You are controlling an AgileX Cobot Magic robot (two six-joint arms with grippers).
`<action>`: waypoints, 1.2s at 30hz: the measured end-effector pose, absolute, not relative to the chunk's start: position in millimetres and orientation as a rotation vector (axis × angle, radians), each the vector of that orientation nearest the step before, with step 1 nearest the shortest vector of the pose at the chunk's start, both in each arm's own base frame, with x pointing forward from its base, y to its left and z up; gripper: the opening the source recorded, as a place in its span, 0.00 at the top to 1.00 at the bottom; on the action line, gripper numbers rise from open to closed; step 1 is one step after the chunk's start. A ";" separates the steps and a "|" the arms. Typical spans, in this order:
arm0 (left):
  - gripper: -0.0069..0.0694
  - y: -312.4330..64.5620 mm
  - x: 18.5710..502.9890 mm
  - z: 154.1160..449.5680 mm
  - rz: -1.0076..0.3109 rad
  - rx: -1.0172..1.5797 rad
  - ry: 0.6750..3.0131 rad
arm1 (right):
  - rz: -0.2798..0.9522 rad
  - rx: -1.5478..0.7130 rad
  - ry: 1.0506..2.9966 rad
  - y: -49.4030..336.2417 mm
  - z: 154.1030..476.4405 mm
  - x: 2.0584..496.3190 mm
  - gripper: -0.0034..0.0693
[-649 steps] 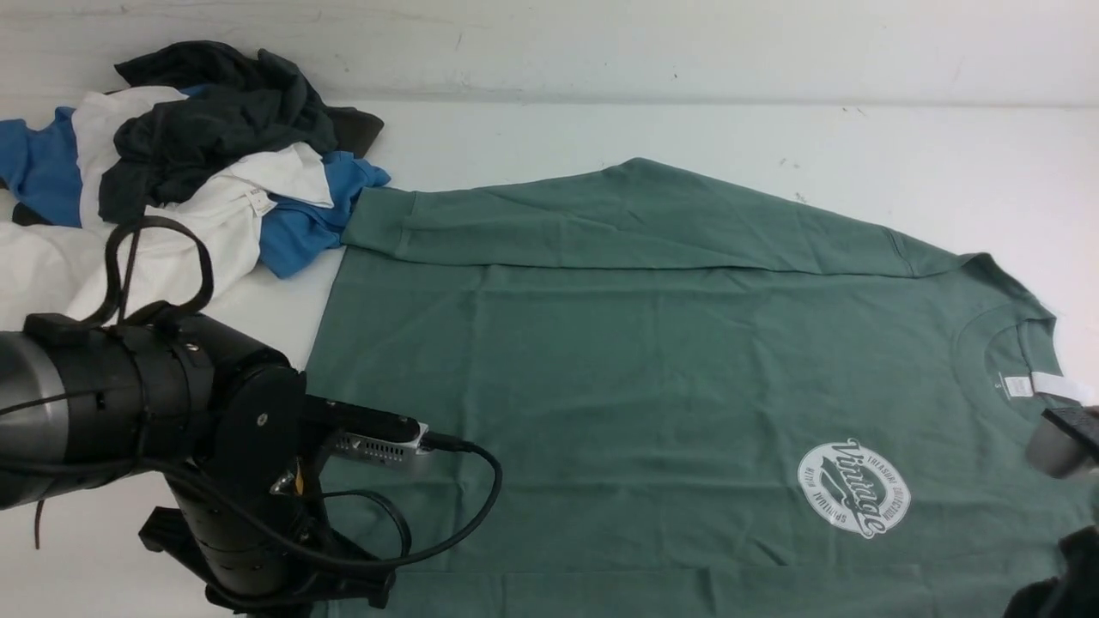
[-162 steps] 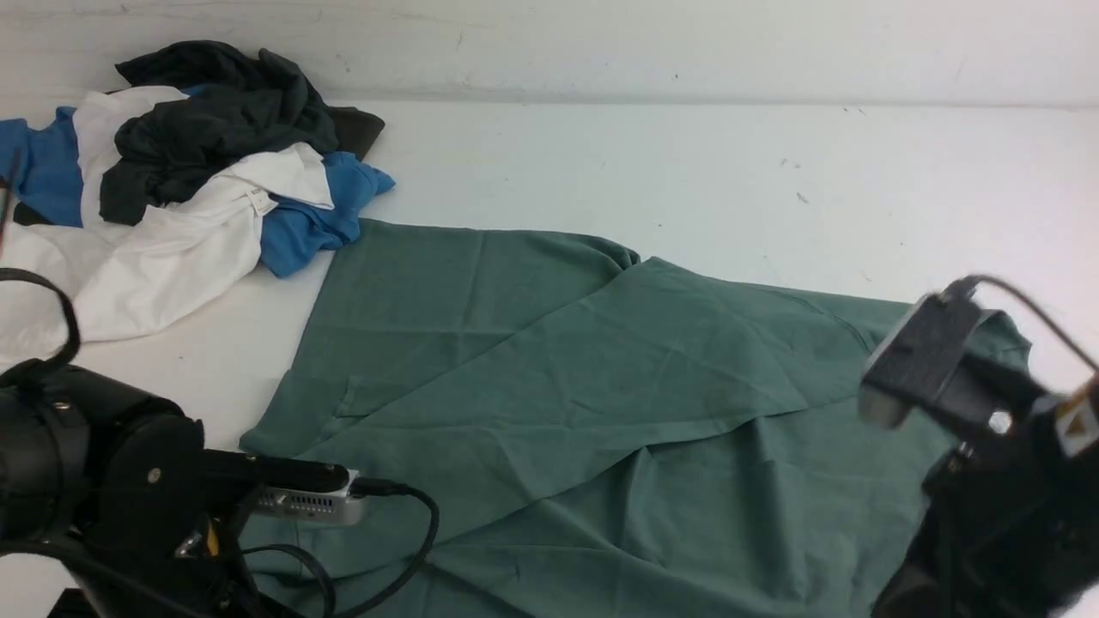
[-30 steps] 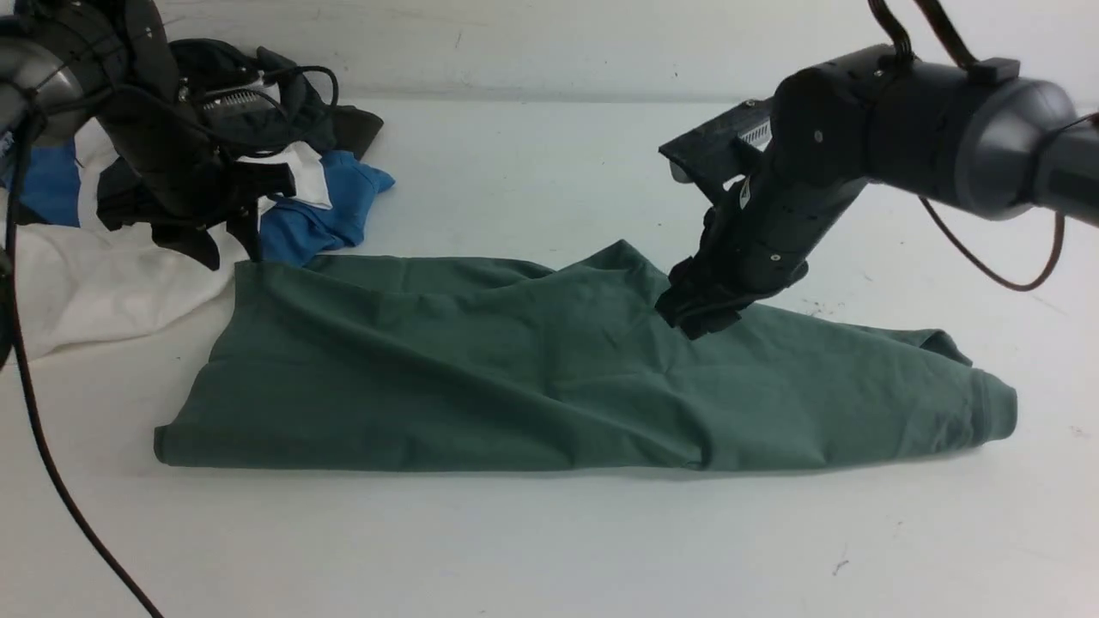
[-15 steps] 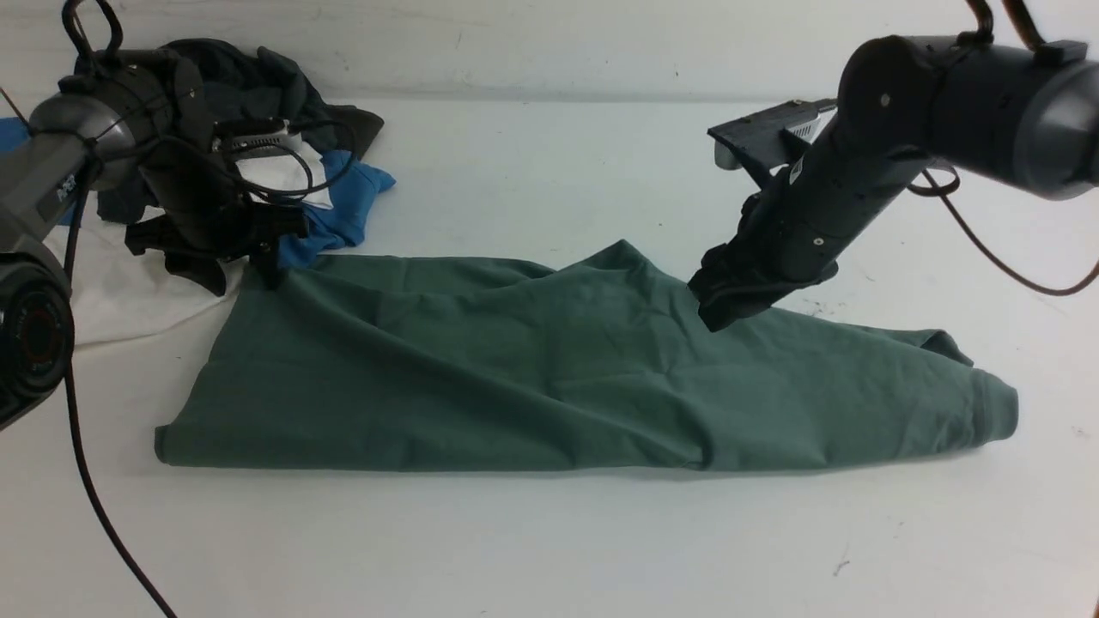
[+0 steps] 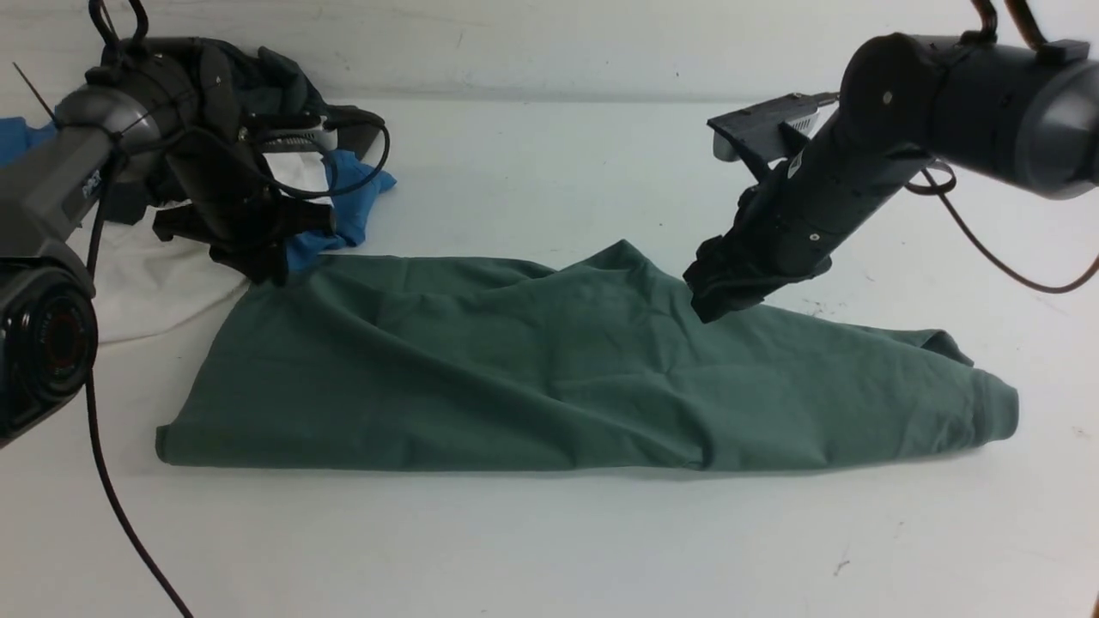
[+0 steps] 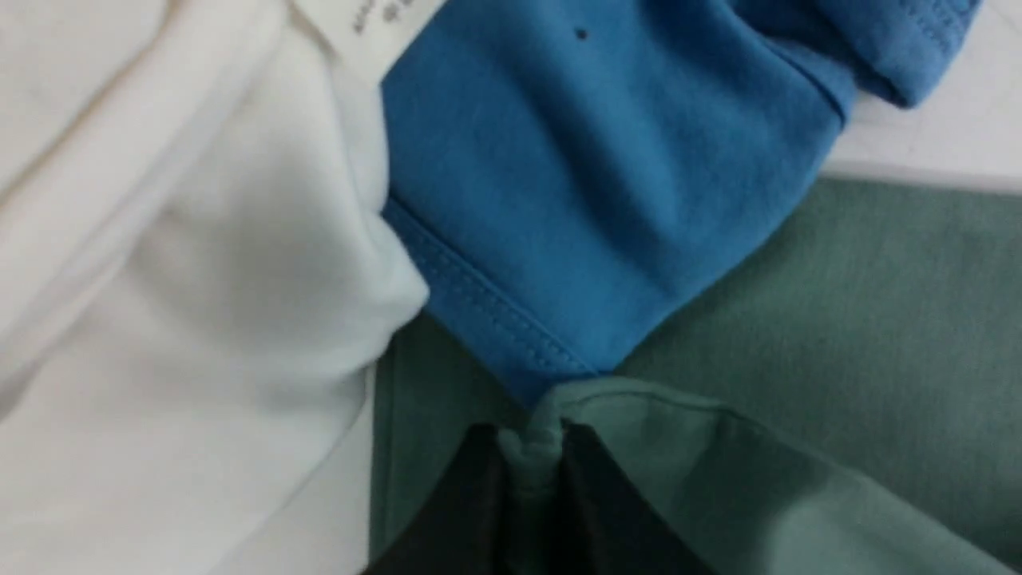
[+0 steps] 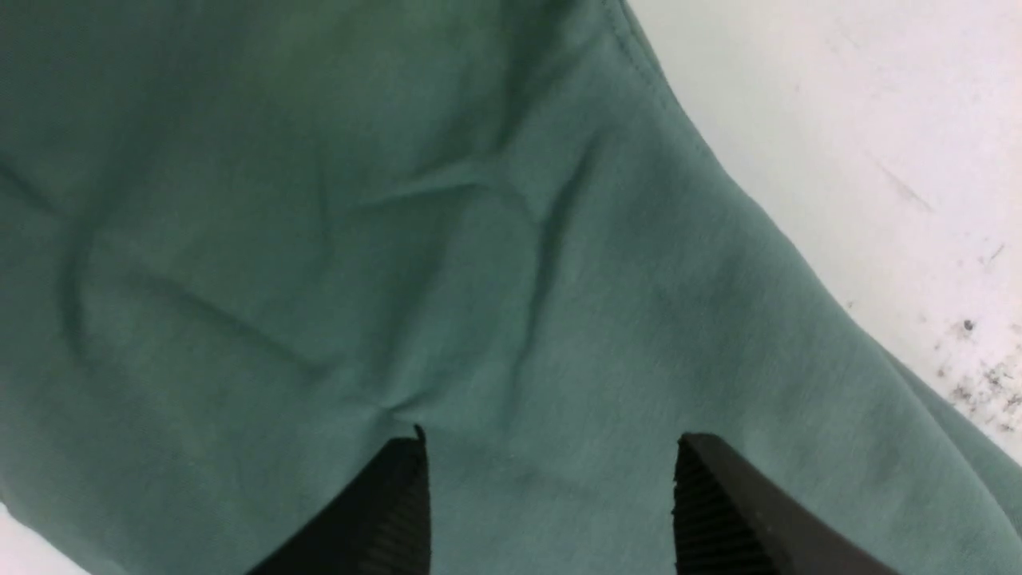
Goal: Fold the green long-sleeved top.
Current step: Use both arms to drag the lower edge of the fabric forward and fold it over the upper edge
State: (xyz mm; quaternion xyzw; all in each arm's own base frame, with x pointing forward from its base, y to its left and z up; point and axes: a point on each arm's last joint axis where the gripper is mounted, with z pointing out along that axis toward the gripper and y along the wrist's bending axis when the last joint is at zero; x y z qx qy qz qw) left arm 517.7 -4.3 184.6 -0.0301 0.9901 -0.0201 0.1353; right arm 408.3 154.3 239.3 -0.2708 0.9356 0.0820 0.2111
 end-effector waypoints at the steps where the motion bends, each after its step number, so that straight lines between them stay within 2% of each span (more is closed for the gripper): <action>1: 0.87 -4.3 517.5 185.7 -0.058 -0.087 2.870 | 0.228 -0.752 2.600 154.3 239.3 408.3 0.42; 7: 0.89 -5.0 525.2 227.7 -0.058 -0.048 2.749 | 0.206 -0.725 2.515 154.9 246.4 417.6 0.42; 10: 0.89 -5.1 527.3 245.1 -0.058 -0.041 2.690 | 0.213 -0.697 2.453 157.0 259.9 431.9 0.42; 15: 0.89 -5.3 527.3 259.3 -0.062 -0.039 2.652 | 0.276 -0.660 2.424 164.7 264.2 465.3 0.42; 20: 0.89 -7.4 527.0 260.7 -0.092 -0.026 2.650 | 0.377 -0.681 2.487 178.6 243.7 488.8 0.42; 29: 0.89 -8.7 526.8 261.3 -0.107 -0.020 2.648 | 0.459 -0.725 2.578 190.4 196.9 508.4 0.43; 33: 0.89 -9.4 526.8 261.3 -0.108 -0.017 2.648 | 0.479 -0.723 2.599 192.0 185.1 509.7 0.55; 34: 0.89 -9.8 526.6 262.0 -0.108 -0.015 2.647 | 0.478 -0.726 2.598 192.1 184.1 510.2 0.70; 35: 0.89 -9.8 526.4 262.5 -0.108 -0.015 2.647 | 0.478 -0.727 2.596 192.1 184.6 510.3 0.70; 36: 0.89 -10.3 525.8 264.8 -0.107 -0.013 2.642 | 0.473 -0.738 2.572 192.5 190.0 511.4 0.84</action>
